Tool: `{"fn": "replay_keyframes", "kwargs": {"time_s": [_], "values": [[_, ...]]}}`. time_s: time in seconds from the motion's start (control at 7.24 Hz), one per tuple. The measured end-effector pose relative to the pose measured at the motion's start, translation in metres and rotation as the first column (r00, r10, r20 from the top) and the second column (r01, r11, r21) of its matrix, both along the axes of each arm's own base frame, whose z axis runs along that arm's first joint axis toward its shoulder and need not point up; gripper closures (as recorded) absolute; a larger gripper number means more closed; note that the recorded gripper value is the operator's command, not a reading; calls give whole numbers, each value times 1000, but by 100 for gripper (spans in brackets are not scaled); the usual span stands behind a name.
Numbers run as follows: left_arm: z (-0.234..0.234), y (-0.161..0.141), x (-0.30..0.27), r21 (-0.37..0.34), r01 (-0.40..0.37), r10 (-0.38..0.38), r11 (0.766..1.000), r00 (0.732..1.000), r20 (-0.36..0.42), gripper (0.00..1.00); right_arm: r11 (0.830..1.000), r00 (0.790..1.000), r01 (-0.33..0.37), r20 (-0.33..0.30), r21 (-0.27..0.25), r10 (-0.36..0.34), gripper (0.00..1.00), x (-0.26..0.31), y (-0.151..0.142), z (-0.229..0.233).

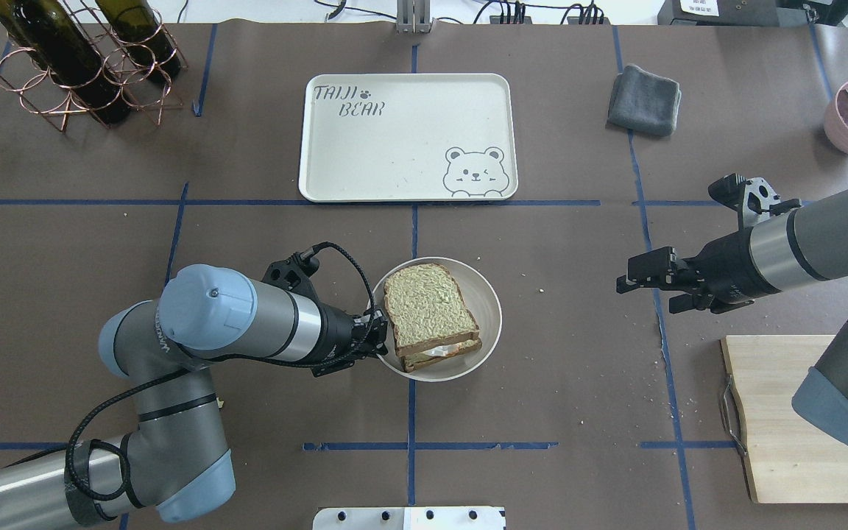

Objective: Make sandwich and place on tray
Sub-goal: 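Lift the plate with the left gripper and carry it onto the tray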

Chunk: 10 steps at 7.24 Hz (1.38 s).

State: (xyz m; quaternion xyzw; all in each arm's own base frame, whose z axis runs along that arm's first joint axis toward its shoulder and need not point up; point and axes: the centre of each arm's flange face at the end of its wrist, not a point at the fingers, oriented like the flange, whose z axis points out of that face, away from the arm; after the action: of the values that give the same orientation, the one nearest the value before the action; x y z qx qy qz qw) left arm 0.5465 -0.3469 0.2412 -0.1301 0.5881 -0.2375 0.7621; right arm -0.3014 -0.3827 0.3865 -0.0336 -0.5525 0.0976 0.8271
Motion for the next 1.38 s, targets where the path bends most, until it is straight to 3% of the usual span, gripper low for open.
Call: {"fn": "replay_keyframes", "kwargs": {"time_s": [0.41,0.55,0.83,1.1,1.38], "values": [[-39,-71,-6,-120,195,-200,973,979,-29,100,1000,1000,-1,-7,-7,1,0,7,5,5],[-47,-108,3,-139,267,-271,954,963,-6,100,1000,1000,-1,-8,-9,1,0,8,6,6],[-46,-186,23,-176,419,-411,891,908,80,100,1000,1000,-1,-8,-8,1,0,9,8,6],[-24,-224,31,-225,484,-460,845,874,155,100,1000,1000,-2,-7,-7,2,0,11,9,5],[-10,-232,41,-244,498,-462,832,866,190,100,1000,1000,-1,-7,-7,1,0,11,10,5]]}}
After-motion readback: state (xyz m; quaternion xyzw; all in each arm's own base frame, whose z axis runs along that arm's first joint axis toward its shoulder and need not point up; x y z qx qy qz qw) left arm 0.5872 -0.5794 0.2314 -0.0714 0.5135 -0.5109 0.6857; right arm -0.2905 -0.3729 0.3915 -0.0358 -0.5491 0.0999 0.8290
